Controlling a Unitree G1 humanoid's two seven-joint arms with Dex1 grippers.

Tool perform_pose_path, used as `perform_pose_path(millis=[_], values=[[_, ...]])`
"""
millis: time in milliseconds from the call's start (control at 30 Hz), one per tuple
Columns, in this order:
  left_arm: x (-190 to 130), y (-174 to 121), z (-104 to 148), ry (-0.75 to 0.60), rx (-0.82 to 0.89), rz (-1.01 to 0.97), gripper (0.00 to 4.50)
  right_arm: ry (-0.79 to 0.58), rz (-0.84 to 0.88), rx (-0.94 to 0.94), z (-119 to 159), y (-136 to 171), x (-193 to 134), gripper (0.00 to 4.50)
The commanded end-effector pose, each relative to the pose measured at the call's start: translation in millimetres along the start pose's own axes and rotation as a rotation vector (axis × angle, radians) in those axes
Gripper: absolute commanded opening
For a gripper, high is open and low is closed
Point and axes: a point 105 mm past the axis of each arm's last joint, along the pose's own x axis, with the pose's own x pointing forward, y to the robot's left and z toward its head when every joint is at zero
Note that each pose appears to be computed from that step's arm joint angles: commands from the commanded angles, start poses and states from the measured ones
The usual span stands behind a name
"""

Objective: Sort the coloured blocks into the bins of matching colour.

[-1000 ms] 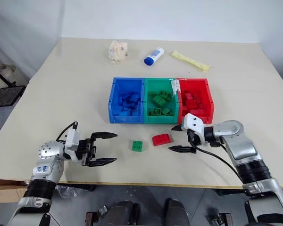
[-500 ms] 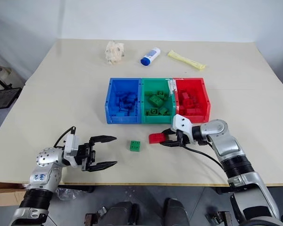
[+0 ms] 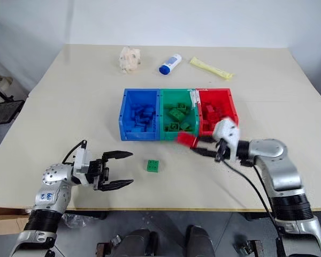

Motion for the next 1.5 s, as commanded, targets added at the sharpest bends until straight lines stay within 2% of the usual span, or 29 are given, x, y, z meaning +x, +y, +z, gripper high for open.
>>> perform_pose_path(millis=[33, 133, 300, 400, 600, 667, 800, 867, 1033, 1233, 1433, 1500], values=[[1.9, 5.0, 4.0, -0.016, 0.018, -0.021, 4.5, -0.07, -0.232, -0.029, 28.3, -42.7, -21.6, 1.43], [4.0, 8.8, 4.5, -0.018, 0.022, -0.033, 4.5, -0.04, -0.346, -0.018, 25.3, -65.3, -24.7, 1.43], [4.9, 11.7, 5.2, -0.021, 0.027, -0.043, 4.5, -0.012, -0.337, -0.024, 22.6, -65.3, -19.1, 3.11], [3.0, 13.0, 6.2, -0.018, 0.031, -0.042, 4.5, -0.009, -0.254, -0.055, 26.8, -48.0, -18.3, 4.12], [2.0, 14.5, 8.7, -0.022, 0.032, -0.034, 4.5, 0.028, -0.151, -0.068, 20.5, -24.8, -30.3, 4.12], [-0.6, 14.5, 6.7, -0.005, 0.018, -0.018, 4.5, 0.057, -0.079, -0.073, 12.8, -10.8, -43.4, 4.12], [-8.4, 16.2, 2.2, 0.051, -0.003, 0.038, 4.5, 0.202, -0.012, -0.077, -14.3, -0.7, -70.6, 4.12], [-20.0, 18.9, -5.3, 0.14, -0.014, 0.121, 4.5, 0.241, 0.008, -0.078, -22.6, -0.9, -77.5, 4.12], [-44.1, 3.1, -14.5, 0.285, 0.004, 0.149, 4.5, 0.209, 0.024, -0.063, -20.9, -3.3, -76.4, 4.12], [-74.2, -8.8, -11.1, 0.37, 0.052, 0.215, 4.5, 0.206, 0.077, -0.059, -23.1, -3.4, -74.1, 4.12], [-60.0, -7.7, -7.6, 0.331, 0.094, 0.234, 4.5, 0.179, 0.076, -0.076, -20.0, -7.1, -69.9, 4.12], [-38.0, -6.2, -8.0, 0.289, 0.105, 0.224, 4.5, 0.178, 0.101, -0.06, -20.8, -2.4, -67.5, 4.12]])
